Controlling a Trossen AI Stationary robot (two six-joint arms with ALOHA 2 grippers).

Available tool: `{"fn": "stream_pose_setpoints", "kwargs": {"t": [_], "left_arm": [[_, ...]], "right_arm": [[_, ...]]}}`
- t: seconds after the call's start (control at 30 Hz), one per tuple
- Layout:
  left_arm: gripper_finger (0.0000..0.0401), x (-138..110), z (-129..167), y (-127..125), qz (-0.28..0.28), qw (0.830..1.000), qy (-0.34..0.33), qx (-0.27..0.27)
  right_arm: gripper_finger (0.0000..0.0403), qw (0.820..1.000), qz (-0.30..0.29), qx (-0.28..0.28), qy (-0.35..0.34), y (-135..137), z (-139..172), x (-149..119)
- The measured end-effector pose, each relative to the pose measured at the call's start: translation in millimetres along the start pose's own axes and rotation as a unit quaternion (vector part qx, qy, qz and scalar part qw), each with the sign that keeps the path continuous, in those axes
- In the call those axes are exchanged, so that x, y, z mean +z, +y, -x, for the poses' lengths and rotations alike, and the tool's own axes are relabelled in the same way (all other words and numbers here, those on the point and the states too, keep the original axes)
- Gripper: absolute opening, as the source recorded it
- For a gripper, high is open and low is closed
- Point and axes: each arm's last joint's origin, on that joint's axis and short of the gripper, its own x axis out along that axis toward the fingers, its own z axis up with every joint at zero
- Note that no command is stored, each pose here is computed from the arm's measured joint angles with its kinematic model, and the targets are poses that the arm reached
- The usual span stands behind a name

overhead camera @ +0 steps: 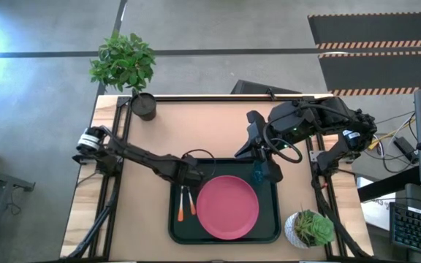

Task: Pick and place plate/cup/fork/spoon on tray
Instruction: Adjust the orange spoon

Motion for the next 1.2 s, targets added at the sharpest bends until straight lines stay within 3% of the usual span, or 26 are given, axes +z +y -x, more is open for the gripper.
{"fn": "stream_pose_setpoints", "kwargs": {"t": [0.37, 0.63, 1.0, 1.2], "left_arm": [[0.0, -27.6, 8.5, -13.8, 0.017, 1.0, 0.007, -0.016], [0.0, -28.6, 11.4, -34.6, 0.031, 0.994, -0.028, -0.102], [0.0, -47.1, -8.3, -45.9, 0.002, 0.996, 0.011, -0.087], [0.0, -47.4, -8.3, -45.9, 0.014, 0.996, 0.01, -0.086]], "right_arm": [[0.0022, 1.0, 0.006, 0.0, 0.0, -0.1, 0.0, 0.0], [0.0022, 1.0, 0.004, 0.0, 0.0, 0.0, 0.0, 0.1], [0.0022, 1.0, -0.001, 0.001, -0.006, 0.0, 0.0, 1.2], [0.0022, 1.0, 0.0, 0.001, -0.012, 0.2, 0.0, 2.4]]}}
